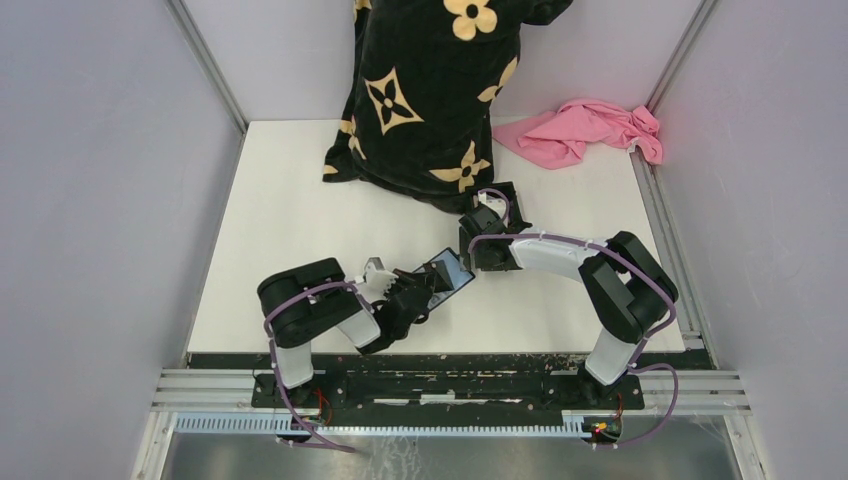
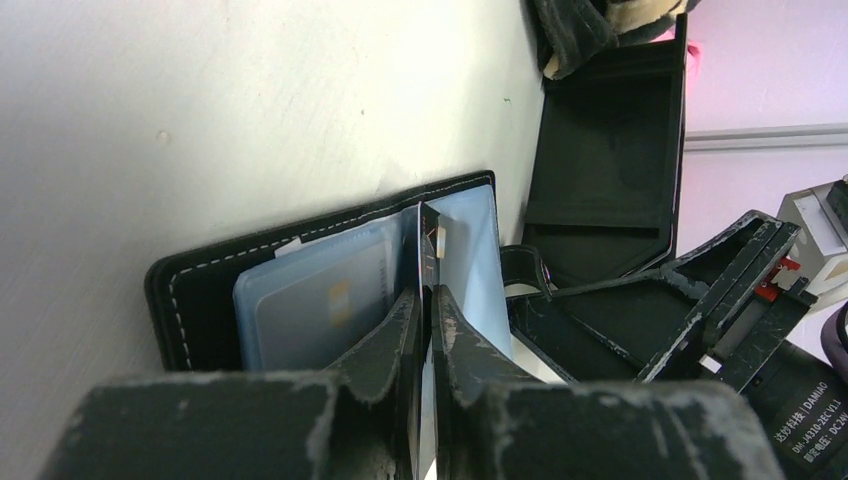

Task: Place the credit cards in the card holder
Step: Insert the credit card into the card holder.

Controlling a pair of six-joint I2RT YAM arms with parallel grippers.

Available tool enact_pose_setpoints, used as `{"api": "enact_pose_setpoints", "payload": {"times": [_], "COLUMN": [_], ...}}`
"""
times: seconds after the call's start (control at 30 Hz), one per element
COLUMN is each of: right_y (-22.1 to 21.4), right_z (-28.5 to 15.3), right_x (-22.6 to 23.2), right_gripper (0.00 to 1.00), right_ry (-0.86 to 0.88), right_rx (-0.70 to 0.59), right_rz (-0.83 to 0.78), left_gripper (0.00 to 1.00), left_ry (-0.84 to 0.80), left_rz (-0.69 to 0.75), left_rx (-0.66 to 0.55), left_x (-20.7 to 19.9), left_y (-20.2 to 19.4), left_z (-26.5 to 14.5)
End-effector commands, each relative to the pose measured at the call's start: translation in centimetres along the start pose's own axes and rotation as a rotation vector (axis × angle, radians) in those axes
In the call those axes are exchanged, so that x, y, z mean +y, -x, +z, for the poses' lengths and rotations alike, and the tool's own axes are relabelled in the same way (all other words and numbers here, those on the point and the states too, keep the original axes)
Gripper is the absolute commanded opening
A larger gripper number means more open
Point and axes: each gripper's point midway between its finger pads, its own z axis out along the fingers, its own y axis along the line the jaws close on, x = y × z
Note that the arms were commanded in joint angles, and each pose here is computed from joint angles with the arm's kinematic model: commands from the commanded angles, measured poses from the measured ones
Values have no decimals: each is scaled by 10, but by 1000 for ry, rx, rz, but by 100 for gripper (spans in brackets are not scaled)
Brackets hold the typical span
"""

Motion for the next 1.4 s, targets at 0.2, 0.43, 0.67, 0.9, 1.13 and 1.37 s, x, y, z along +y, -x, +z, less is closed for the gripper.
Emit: {"api": "enact_pose_setpoints", "payload": {"times": [0.2, 0.43, 0.67, 0.9, 1.13, 1.37], "right_y": [-102, -103, -108, -113, -114, -121], "right_z": [16, 14, 13, 11, 6, 5], "right_x": [-26, -18, -15, -16, -17, -18], "right_gripper": [100, 100, 99, 100, 100, 100], "right_ry": [-80, -67, -66, -71, -73, -70], "right_rx": [309, 307, 312, 324, 325, 334], "right_rz": [-137, -135, -151, -167, -178, -184], "left_gripper": [13, 13, 8, 4, 3, 3], "left_ry": [259, 297, 396, 387, 402, 434], "left_rz": [245, 318, 317, 230, 149, 86], "left_rx": [114, 115, 15, -88, -123, -149], "left_x": [76, 75, 89, 89, 101, 119], "left_y": [-13, -13, 1, 13, 8, 6], "left_z": [-31, -35, -35, -37, -41, -50]}}
